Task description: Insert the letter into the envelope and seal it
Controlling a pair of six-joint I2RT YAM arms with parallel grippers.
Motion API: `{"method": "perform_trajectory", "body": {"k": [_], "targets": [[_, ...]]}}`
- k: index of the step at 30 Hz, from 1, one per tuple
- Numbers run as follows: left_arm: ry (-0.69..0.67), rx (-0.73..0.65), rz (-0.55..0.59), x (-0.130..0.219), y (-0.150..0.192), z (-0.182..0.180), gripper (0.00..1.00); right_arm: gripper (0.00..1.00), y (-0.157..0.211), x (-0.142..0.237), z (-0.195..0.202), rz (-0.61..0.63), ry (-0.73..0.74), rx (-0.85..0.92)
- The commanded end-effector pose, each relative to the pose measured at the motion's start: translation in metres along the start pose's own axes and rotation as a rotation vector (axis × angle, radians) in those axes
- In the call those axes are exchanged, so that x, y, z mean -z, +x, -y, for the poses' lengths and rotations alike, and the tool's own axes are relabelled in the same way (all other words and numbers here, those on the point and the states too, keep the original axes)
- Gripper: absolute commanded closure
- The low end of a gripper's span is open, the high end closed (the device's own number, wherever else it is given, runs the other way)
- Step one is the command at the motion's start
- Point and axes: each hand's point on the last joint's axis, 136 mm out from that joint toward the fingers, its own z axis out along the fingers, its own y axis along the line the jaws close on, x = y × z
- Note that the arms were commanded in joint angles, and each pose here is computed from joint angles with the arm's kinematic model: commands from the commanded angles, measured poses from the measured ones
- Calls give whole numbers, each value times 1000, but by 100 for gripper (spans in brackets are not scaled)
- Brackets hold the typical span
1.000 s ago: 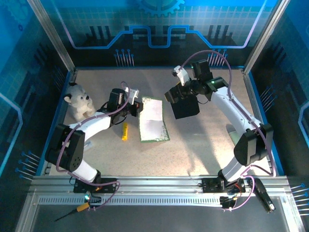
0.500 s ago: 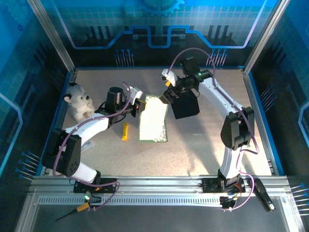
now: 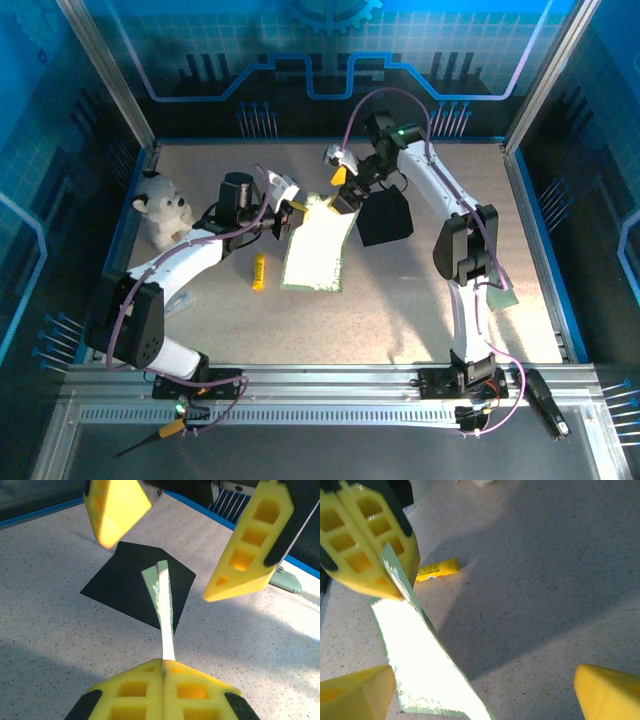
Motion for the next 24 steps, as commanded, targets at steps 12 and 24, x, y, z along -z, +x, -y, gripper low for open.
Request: {"method": "perform_trajectory", "body": {"k": [12,24], "targets": [[54,-47,49,5,-31,14,100,33,20,-3,-11,-3,-109,-90],[38,-20,31,-1,-23,6,100,69,19,13,-11,12,-87,-146]]}}
